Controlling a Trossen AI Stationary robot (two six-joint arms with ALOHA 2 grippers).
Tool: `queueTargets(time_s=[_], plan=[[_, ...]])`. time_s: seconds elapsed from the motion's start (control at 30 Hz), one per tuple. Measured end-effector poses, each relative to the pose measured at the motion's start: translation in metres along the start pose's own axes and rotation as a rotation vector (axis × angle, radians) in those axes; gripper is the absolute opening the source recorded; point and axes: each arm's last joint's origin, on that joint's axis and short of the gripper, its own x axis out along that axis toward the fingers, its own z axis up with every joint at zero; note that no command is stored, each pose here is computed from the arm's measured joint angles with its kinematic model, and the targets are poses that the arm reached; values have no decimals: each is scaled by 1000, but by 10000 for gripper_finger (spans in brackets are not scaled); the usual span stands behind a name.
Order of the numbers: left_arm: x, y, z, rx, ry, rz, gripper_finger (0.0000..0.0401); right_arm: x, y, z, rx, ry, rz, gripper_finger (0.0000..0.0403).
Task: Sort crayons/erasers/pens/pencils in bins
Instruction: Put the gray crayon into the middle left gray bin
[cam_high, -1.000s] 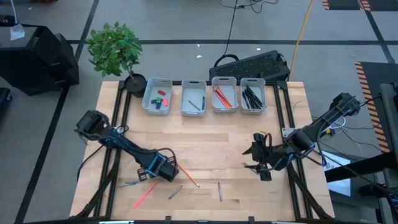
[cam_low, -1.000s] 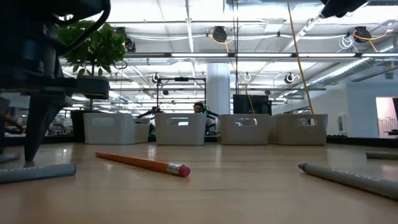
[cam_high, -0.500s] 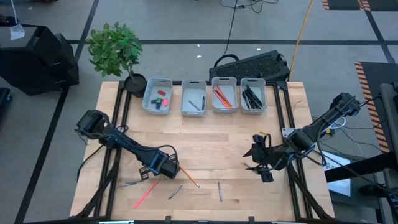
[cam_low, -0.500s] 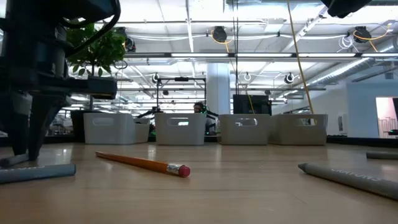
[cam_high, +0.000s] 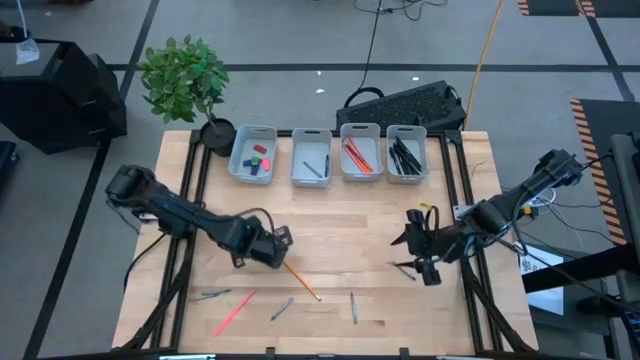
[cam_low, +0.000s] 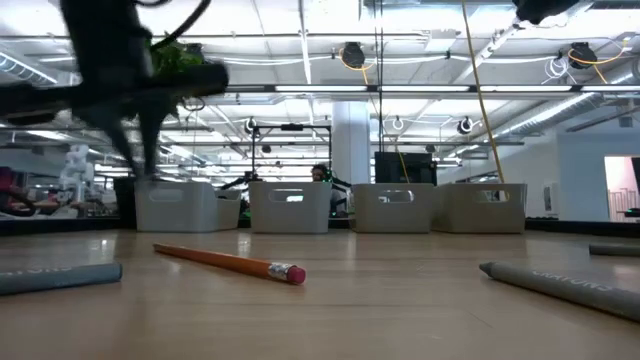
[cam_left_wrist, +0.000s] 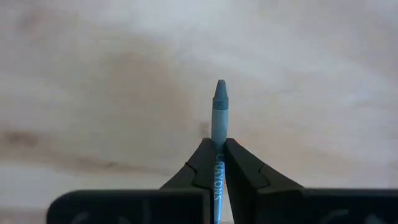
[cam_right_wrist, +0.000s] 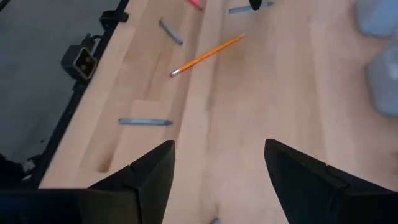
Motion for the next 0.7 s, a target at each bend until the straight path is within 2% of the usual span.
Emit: queueTargets(time_s=[0.2, 0.4, 0.6, 0.7], plan=[[-25, -22, 21, 49, -90, -253, 30, -10, -21, 4, -35, -45, -56, 240], [-58, -74, 40, 169, -217, -519, 26, -16, -51, 8, 14, -12, -140, 240], [-100, -128, 81, 306, -395, -594, 19, -25, -78, 16, -43, 53, -238, 240], [-112, -147, 110, 352, -481, -568, 19, -28, -89, 21, -47, 57, -278, 240]])
